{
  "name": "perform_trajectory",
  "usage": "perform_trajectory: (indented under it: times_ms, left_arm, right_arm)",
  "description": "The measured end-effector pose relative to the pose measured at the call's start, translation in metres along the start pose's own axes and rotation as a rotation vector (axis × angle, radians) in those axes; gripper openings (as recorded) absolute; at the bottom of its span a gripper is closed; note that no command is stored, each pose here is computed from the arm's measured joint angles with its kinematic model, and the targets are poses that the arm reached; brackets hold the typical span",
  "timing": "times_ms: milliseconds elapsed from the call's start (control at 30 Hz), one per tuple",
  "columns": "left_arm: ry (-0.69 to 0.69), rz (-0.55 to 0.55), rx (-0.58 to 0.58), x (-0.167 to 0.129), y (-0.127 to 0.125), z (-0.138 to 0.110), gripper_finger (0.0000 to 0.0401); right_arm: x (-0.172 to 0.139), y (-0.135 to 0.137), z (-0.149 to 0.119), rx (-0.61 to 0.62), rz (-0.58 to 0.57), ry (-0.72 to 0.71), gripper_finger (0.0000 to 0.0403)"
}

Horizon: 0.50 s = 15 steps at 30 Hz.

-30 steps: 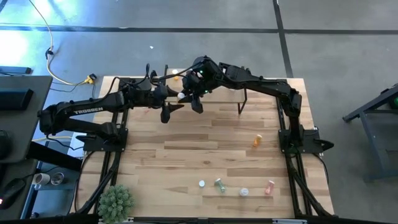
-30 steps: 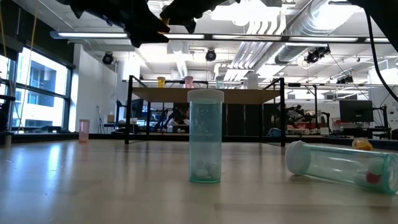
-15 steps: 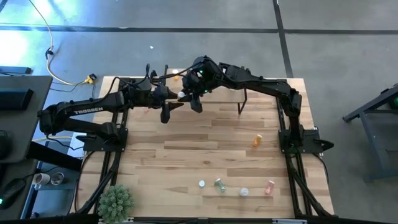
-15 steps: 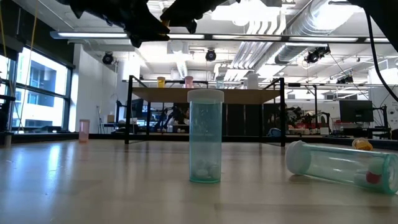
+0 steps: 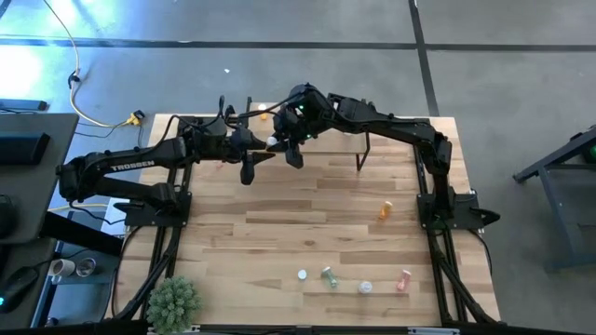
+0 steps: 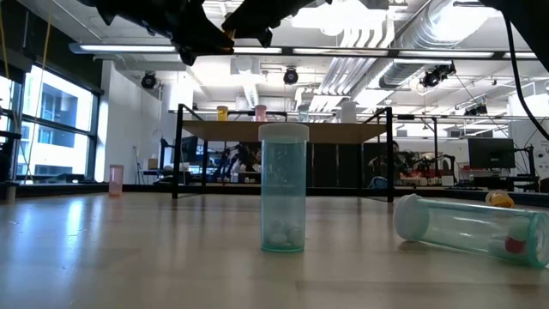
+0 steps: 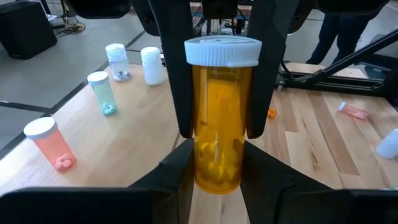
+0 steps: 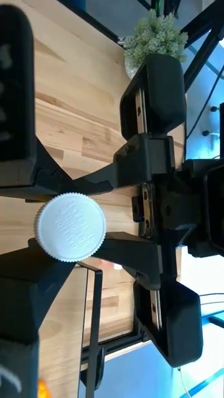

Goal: Pick and place medicine bottles onto shelf by color
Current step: Put the bottom orange pill bottle on the shelf aligned with the orange pill bottle

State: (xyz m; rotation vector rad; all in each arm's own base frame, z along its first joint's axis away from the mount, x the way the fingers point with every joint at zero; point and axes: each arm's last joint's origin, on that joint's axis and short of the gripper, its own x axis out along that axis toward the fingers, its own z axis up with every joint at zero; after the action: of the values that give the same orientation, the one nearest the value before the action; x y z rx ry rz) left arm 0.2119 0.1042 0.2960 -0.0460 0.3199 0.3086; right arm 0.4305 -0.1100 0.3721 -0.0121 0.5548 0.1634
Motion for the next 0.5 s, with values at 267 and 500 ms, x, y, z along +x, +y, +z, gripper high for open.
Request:
perform_trajectory:
  times_ms: [267,500]
  left_arm:
    - [0.0,0.003,0.001,0.0,0.0001,0.0001,0.0098]
    - [0.001,0.022,-0.001,-0.0002,0.0008,0.0001,0.0098]
  right_arm:
    - [0.0001,-0.0002,-0.0003,-0.006,-0.019,0.007,0.0088]
    - [0.0003,-0.0008,-0.0024,0.0,-0.046,0.03,0.0138]
